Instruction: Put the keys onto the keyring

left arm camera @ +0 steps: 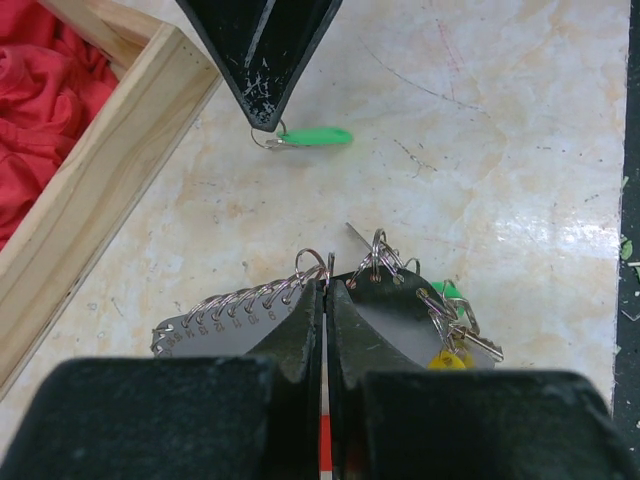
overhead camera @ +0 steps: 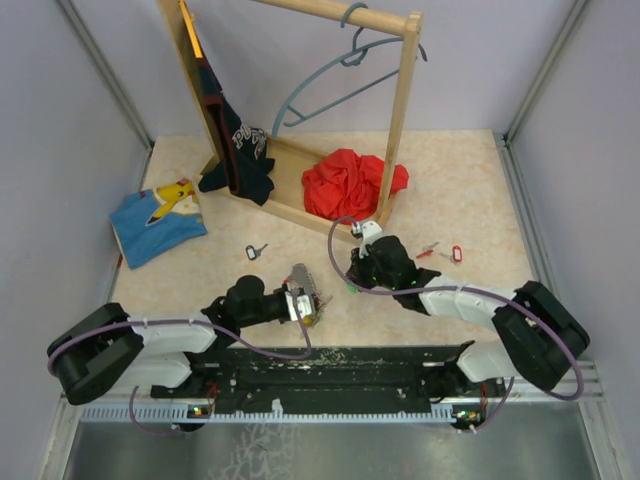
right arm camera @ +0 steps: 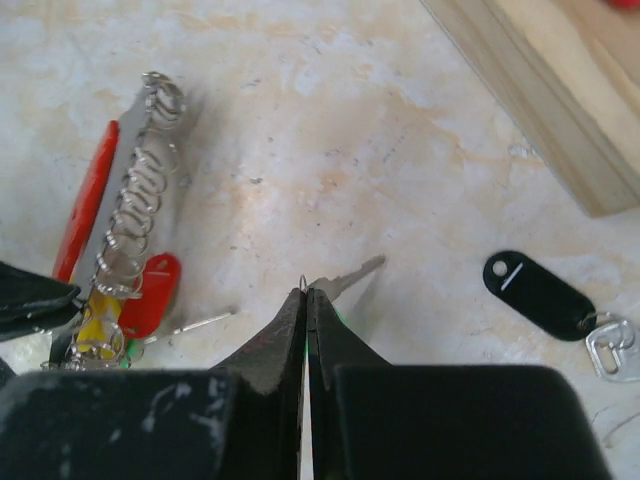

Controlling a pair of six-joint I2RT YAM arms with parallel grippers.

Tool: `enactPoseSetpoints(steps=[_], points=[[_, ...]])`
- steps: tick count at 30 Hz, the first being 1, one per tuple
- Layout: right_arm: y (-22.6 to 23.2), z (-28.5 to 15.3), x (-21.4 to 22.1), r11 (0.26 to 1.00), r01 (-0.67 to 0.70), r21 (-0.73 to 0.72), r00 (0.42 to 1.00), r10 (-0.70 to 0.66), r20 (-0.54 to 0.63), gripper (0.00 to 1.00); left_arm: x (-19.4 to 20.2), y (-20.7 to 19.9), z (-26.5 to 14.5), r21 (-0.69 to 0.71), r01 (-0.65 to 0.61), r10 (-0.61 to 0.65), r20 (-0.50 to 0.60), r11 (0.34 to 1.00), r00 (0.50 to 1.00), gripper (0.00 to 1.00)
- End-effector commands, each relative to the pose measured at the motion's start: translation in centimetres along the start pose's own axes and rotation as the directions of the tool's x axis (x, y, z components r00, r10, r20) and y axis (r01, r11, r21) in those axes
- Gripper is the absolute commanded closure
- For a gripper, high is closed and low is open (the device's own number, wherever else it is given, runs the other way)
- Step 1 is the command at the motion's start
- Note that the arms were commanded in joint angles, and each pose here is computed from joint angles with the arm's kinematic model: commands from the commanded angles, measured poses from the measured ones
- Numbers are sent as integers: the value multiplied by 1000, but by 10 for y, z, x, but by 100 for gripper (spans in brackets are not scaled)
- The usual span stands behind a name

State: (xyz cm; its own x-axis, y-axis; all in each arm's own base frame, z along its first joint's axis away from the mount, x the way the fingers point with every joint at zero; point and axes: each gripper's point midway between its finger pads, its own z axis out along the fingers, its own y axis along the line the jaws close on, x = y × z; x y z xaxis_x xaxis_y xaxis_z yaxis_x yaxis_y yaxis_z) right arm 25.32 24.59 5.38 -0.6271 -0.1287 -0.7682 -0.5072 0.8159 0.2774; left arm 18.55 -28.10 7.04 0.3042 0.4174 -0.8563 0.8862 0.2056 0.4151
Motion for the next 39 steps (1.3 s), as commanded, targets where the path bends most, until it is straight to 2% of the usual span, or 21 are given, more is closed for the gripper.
enactPoseSetpoints(steps=[1,3,11,17,20,24,29,39], points=[[22,-15,-29,954,267,-140,962,-254,106,100,-19,11,-2,-54,20,-17,60,998,998,100],[30,-19,-25,909,366,-202,930,-347,122,100,-21,13,-4,-65,21,-16,75,998,997,100],[44,-25,-19,789,526,-319,847,-521,108,100,-21,8,-4,-49,3,2,92,999,996,100],[63,-25,-13,644,683,-344,723,-665,190,100,-23,7,-5,-49,0,5,113,999,994,100],[68,-24,-15,600,738,-308,667,-716,204,100,-23,6,-3,-45,10,-5,119,999,993,100],[76,-29,-27,566,780,-265,624,-730,279,100,-24,6,-5,-39,26,-20,140,999,990,100],[83,-43,-35,493,847,-199,528,-742,412,100,-28,4,-6,-25,36,-31,173,999,985,100],[95,-49,-23,404,892,-204,450,-753,480,100,-28,1,-5,-3,43,-42,182,999,982,100]])
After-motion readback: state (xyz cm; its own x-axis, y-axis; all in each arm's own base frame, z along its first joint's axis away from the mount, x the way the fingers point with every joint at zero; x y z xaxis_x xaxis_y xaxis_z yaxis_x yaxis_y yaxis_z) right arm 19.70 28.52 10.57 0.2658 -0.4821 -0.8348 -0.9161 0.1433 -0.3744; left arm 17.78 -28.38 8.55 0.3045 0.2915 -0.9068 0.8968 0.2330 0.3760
